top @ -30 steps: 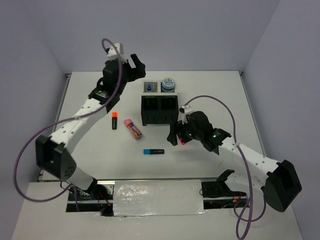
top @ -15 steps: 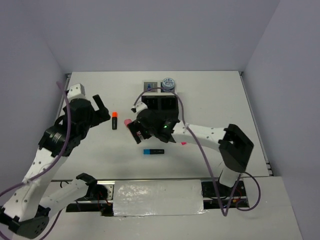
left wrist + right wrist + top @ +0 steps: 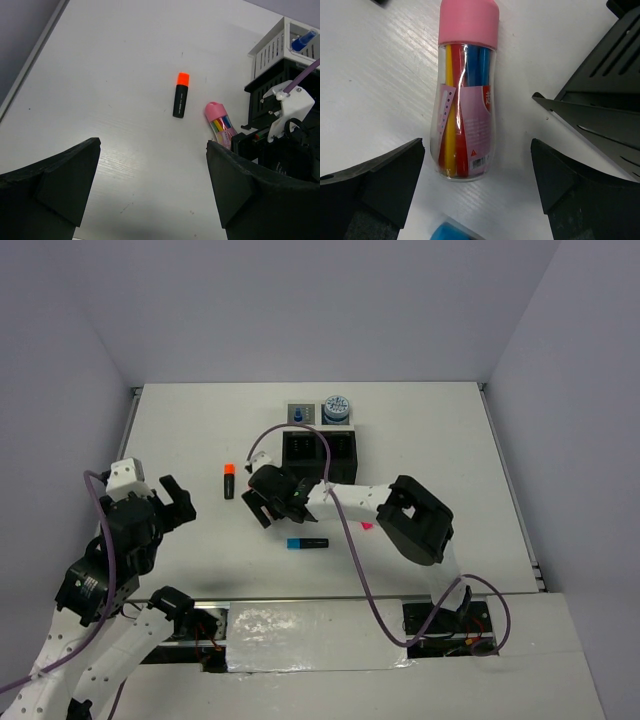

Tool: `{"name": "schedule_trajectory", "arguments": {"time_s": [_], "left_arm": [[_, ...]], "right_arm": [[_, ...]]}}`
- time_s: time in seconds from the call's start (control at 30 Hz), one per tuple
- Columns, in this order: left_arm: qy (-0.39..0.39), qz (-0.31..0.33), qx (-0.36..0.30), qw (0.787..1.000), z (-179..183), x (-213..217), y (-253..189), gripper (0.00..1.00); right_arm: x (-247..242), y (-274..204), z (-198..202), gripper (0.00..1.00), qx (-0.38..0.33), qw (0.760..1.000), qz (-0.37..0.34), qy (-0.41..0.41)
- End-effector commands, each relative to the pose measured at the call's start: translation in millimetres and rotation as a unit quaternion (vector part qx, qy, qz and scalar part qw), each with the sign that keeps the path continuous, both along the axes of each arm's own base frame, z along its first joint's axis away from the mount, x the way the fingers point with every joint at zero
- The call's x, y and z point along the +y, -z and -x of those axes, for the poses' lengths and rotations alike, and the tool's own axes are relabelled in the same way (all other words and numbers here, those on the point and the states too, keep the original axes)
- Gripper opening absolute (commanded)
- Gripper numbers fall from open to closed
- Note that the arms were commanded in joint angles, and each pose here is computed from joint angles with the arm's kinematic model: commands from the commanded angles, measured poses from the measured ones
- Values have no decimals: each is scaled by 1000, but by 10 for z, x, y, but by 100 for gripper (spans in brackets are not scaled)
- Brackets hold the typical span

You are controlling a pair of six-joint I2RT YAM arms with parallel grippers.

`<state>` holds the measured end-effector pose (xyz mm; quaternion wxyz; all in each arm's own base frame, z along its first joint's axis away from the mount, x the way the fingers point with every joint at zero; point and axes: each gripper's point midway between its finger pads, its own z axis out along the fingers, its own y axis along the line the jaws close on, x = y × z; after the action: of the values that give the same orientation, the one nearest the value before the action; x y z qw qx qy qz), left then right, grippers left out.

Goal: Sort the stationery into containers
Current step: Pick up the stationery from the center of the board.

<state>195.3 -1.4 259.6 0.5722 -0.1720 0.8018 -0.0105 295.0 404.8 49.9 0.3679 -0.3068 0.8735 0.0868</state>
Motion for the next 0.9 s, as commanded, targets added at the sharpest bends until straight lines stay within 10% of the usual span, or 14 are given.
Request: {"name": "schedule_trajectory", "arguments": {"time_s": [0.0,0.37,0.5,0.53,0.57,0.87], "left_arm": [[-14,2,-41,999,-38,55,-184,99],[-13,-1,-30,999,-74,35,-128,99],[-16,-5,-24,1000,-91,37,-111,99],[-18,-5,-20,1000,-91,38,-97,99],[-18,-6,-19,1000,-92,38,-92,99],[40,22,-26,999,-214,-227,-163,99]], "right_arm": [[214,-137,-93,93,-21,1000,-19,-12],[357,147,-72,66,10,1000,-18,-23],[323,130,15,39,23,999,-21,-16],[261,160,36,9,25,1000,-15,-11],[255,137,73,0,24,1000,-16,-6],[225,-869,454,0,-35,996,-84,-23]]}}
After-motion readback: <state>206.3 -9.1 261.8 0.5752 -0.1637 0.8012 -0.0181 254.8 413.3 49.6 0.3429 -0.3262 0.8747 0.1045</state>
